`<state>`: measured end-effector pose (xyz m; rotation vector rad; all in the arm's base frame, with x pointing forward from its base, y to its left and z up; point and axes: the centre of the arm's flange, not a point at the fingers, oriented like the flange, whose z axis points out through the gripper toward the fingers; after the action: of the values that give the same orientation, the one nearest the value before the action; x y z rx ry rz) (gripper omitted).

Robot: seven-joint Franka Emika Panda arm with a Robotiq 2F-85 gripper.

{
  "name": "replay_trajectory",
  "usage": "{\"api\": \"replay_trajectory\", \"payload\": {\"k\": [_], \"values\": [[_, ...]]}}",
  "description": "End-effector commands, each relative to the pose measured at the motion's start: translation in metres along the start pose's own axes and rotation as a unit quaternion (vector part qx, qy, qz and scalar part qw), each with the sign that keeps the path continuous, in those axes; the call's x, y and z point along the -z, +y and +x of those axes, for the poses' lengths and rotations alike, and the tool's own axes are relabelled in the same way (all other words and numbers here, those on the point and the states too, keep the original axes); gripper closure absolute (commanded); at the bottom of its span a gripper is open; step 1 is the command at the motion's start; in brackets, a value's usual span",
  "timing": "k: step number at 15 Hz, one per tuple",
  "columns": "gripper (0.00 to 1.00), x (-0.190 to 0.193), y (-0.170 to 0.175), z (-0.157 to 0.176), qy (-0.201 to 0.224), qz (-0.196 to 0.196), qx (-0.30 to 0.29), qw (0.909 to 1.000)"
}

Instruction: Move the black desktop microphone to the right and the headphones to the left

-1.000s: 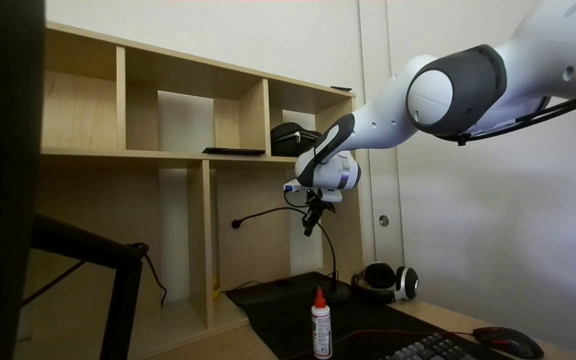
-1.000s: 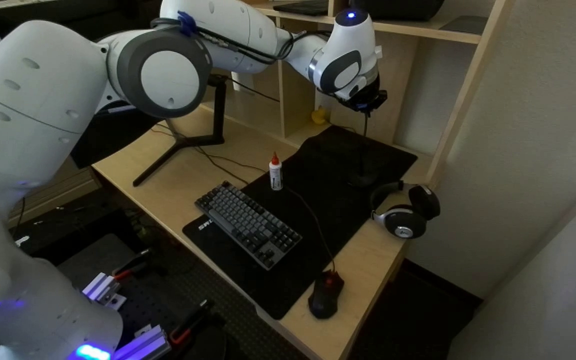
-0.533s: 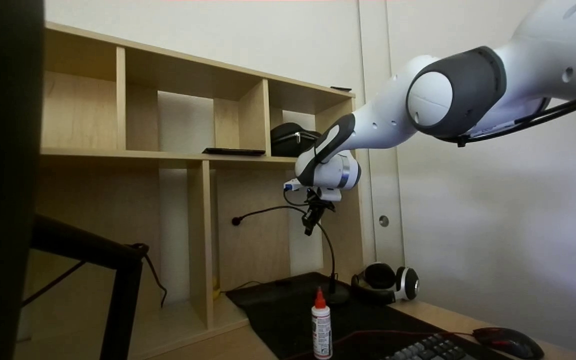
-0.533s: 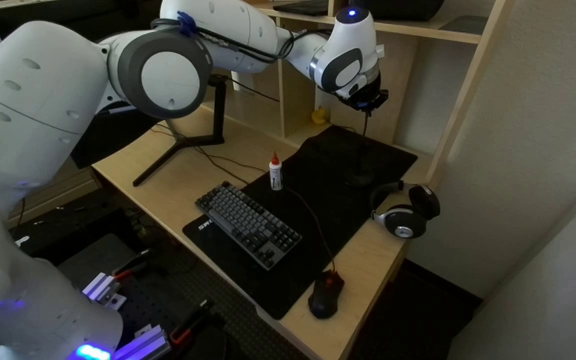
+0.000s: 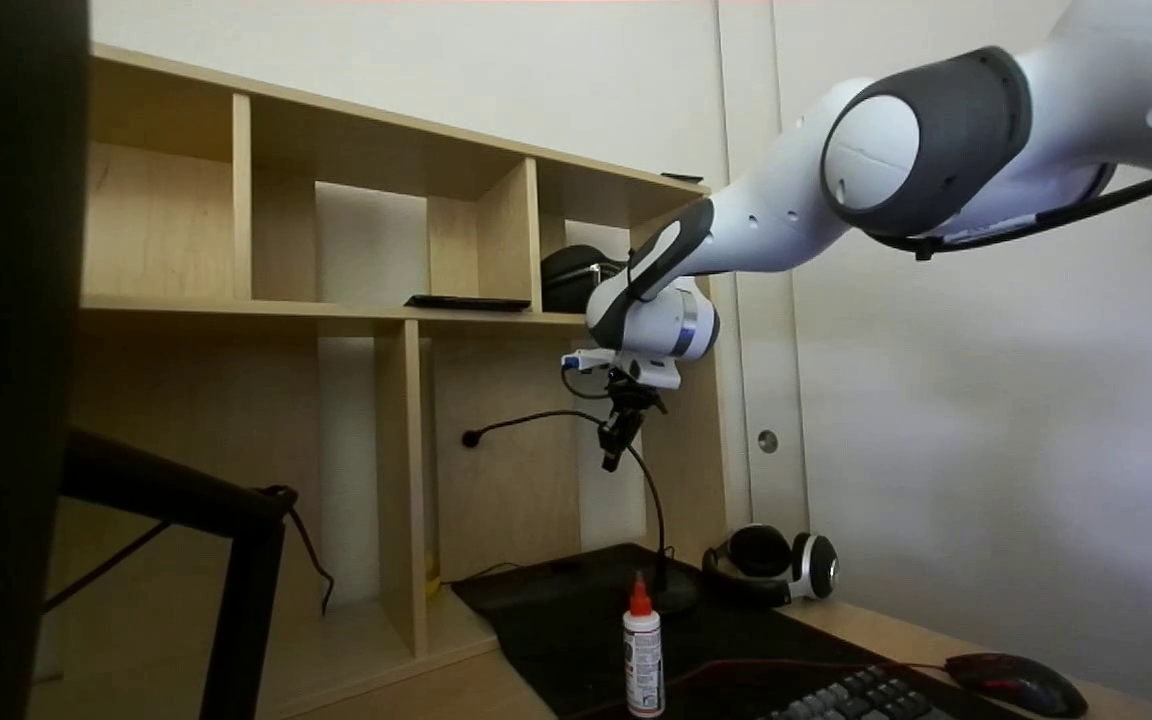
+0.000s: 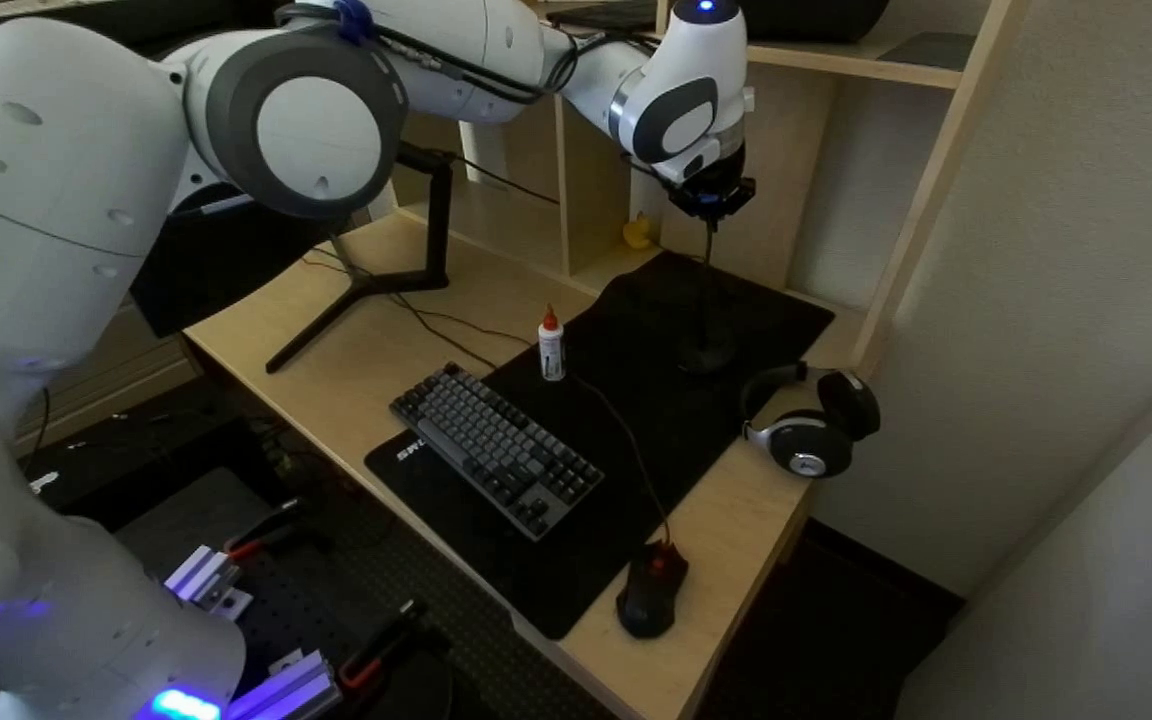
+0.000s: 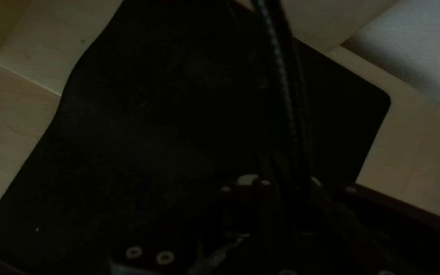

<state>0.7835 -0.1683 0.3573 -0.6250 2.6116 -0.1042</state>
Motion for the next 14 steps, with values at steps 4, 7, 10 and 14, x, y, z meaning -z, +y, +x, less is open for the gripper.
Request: {"api": "replay_trajectory", "payload": {"k": [4, 7, 10, 14], "values": [[0.99, 0.036, 0.011, 0.029, 0.016, -0.033, -0.024, 0.9990], [0.99, 0.052, 0.006, 0.034, 0.013, -0.036, -0.038, 0.9985], [0.99, 0.058, 0.007, 0.040, 0.015, -0.042, -0.047, 0.9979], [0.99, 0.043, 0.002, 0.045, 0.027, -0.025, -0.063, 0.9973]]}}
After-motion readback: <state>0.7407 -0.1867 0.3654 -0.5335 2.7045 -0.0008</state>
